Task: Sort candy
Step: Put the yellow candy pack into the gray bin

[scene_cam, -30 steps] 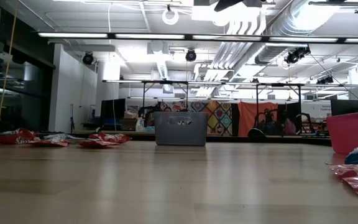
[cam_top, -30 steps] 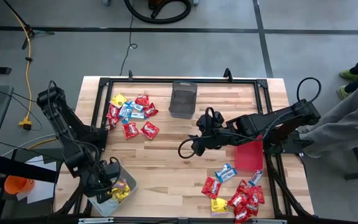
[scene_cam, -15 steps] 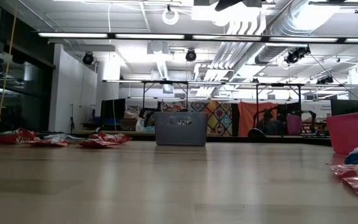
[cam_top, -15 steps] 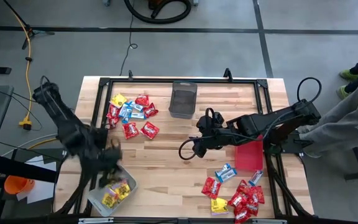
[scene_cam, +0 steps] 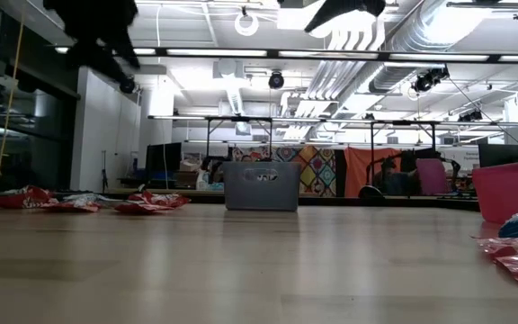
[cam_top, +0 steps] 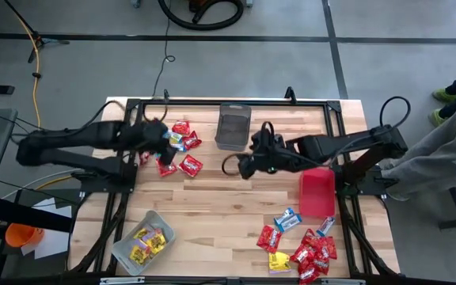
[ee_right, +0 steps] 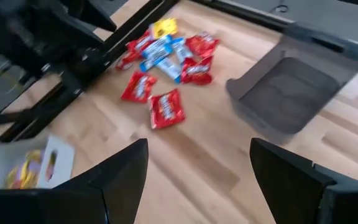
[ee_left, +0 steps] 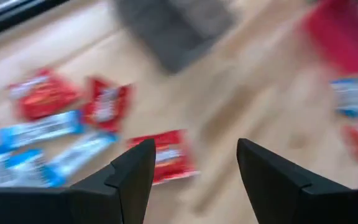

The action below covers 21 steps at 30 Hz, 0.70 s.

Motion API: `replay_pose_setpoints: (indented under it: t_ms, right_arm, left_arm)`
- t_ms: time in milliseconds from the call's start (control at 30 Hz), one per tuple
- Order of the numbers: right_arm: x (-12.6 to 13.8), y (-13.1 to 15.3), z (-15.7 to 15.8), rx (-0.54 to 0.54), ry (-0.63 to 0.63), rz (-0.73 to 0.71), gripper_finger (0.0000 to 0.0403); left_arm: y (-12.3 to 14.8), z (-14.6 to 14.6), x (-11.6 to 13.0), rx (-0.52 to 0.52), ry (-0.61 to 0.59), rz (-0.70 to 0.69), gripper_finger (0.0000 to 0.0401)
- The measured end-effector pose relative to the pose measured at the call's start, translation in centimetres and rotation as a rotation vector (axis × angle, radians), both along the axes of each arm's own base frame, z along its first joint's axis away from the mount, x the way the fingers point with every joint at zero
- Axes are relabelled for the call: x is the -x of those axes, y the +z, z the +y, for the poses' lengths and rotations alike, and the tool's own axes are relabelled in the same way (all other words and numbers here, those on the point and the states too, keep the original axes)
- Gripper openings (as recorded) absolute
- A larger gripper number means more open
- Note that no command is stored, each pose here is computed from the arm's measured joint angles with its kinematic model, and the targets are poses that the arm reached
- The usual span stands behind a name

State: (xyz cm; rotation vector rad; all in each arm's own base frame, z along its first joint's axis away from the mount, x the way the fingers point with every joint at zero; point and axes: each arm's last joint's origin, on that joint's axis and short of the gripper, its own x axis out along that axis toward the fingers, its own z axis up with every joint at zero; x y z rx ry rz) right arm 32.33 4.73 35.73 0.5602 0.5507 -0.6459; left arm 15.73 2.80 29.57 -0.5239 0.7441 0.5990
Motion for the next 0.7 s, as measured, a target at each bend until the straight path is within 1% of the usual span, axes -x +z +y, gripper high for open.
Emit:
replay_pose_setpoints:
  t_ms: [100, 267, 433, 533, 633, 700]
  right_arm:
    - [-0.1, -0.2, -1.9, 0.006, -0.018, 0.044, 0.0277]
    - [0.3, -0.7, -5.8, 0.014, -0.001, 0.166, 0.0277]
    - [0.7, -0.8, -10.0, 0.081, 0.097, 0.266, 0.0277]
    - [1.1, -0.8, -12.3, 0.113, 0.165, 0.308, 0.0277]
    - [1.6, -0.8, -14.3, 0.109, 0.211, 0.322, 0.0277]
    - [1.9, -0.8, -15.3, 0.101, 0.235, 0.314, 0.0277]
  left_arm:
    - [-1.0, 2.6, 0.0, -0.001, 0.108, 0.114, 0.0214]
    - [-2.8, 6.3, 0.6, 0.055, 0.294, 0.286, 0.0214]
    - [-4.6, 9.3, 0.7, 0.110, 0.453, 0.391, 0.0214]
    - [-5.9, 10.8, 0.7, 0.161, 0.542, 0.445, 0.0214]
    - [-7.2, 11.7, 0.7, 0.213, 0.612, 0.508, 0.0213]
    - [-8.0, 12.3, 0.5, 0.223, 0.655, 0.542, 0.0213]
